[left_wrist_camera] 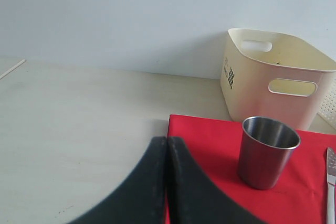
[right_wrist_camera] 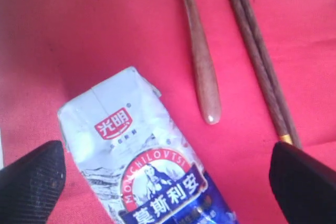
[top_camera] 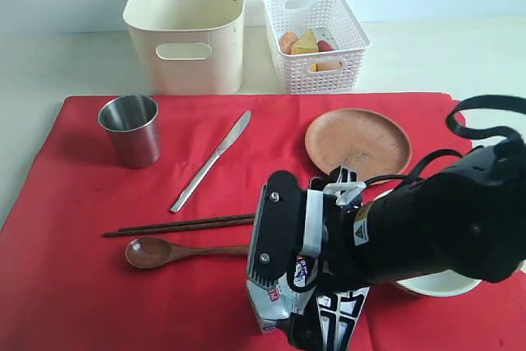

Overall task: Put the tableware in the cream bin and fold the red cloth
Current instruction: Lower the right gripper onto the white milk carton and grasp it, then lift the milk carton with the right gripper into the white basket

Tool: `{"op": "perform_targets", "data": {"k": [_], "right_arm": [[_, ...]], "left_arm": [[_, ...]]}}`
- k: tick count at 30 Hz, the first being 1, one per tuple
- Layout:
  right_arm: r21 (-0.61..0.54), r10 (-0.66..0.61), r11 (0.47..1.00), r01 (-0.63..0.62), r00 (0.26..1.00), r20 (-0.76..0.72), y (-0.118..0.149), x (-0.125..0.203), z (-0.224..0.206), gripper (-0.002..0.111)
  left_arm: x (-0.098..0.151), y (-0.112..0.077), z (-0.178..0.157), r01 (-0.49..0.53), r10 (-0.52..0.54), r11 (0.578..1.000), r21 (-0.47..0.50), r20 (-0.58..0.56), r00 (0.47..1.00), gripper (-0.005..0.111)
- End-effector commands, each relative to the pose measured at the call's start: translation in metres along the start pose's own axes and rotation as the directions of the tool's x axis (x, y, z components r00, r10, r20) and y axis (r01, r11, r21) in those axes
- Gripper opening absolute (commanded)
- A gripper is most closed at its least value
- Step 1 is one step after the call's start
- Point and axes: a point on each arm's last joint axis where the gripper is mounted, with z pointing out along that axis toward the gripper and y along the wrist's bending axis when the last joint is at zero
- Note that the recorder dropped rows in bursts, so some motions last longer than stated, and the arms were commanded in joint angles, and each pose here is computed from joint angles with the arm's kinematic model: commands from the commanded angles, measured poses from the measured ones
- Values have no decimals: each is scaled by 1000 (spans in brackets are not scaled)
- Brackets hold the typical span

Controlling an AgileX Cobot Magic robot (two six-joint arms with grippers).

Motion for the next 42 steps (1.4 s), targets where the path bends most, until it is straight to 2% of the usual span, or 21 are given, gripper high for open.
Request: {"op": "perform_targets", "data": {"k": [1,5,7,10,16,18,19,27,30,35,42], "right_arm": [[6,-50,999,50,998,-35,0,6,19,102],[10,-85,996,85,995,-48,-1,9,27,102],[12,-81,997,81,996,-46,-1,8,27,96],[20,-84,996,85,996,-33,-2,6,23,75],[44,-92,995,91,996,11,-4,0,9,18],[49,-90,995,89,995,30,-4,-2,0,3],[53,-85,995,83,996,40,-4,-3,-4,0],[161,-31,987,-7,973,231,-10,-20,-49,0],[227,14,969,-95,943,334,-20,-25,-64,0],[311,150,897,-315,877,456,-50,-19,-76,0],[394,299,777,-491,838,456,-96,8,-61,0]], "left_arm": [[-1,0,-1,5,-5,1000,1,10,1000,2],[-1,0,-1,5,-5,1000,1,10,1000,2],[-1,0,-1,5,-5,1000,1,10,1000,2],[-1,0,-1,5,-5,1000,1,10,1000,2],[-1,0,-1,5,-5,1000,1,10,1000,2],[-1,0,-1,5,-5,1000,1,10,1000,2],[-1,0,-1,5,-5,1000,1,10,1000,2],[-1,0,-1,5,-5,1000,1,10,1000,2],[-1,0,-1,5,-5,1000,1,10,1000,2],[-1,0,-1,5,-5,1000,1,10,1000,2],[-1,0,-1,5,-5,1000,1,10,1000,2]]}}
